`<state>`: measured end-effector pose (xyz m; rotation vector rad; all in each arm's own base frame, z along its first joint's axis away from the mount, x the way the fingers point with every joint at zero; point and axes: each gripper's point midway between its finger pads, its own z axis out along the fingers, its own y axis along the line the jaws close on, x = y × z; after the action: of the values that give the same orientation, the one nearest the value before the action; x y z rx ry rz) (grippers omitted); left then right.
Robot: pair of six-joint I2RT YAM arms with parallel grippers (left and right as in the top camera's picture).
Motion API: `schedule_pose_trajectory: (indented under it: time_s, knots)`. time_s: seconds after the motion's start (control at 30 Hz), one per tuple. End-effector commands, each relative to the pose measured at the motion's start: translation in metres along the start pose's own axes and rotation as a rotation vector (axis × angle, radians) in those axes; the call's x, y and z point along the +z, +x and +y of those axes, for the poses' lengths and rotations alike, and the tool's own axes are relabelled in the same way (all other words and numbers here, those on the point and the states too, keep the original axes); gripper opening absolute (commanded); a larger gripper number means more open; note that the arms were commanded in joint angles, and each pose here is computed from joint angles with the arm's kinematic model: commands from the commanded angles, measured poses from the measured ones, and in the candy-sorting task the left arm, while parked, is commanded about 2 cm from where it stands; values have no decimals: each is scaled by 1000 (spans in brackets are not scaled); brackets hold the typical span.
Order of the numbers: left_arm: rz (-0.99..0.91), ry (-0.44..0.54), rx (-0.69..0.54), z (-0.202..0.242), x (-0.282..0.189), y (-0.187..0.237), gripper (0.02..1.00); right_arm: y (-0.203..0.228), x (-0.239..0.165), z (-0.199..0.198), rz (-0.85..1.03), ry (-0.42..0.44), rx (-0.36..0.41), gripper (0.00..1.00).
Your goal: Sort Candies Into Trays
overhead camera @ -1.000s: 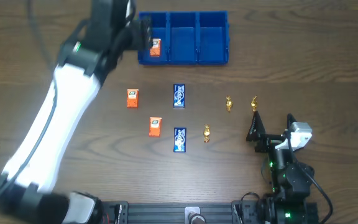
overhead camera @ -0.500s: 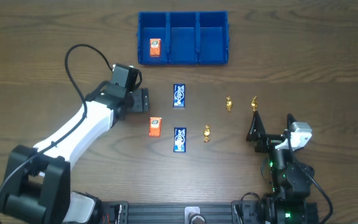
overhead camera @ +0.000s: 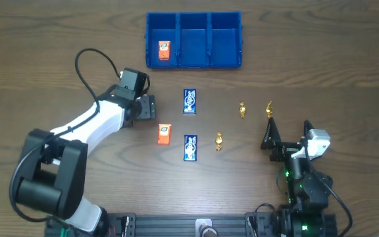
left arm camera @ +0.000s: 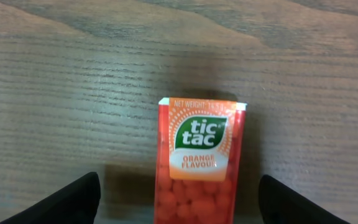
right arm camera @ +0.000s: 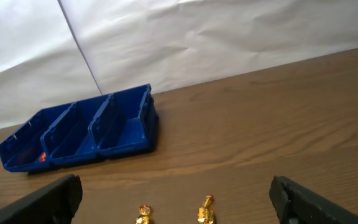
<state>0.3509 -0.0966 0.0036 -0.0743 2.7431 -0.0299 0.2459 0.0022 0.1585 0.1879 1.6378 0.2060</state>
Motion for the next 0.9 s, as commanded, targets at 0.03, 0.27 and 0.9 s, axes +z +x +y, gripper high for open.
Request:
schedule_pose_trajectory:
  time_s: [0.03, 0.27, 0.9]
  knots:
    - [6, -5, 27, 0, 5, 1, 781, 2, 0, 0, 2, -5, -12, 998]
    - [6, -6, 31, 0, 6, 1, 658, 2, 0, 0, 2, -5, -12, 998]
    - [-168, 54, 58, -32, -47, -49, 270, 2, 0, 0, 2, -5, -12, 998]
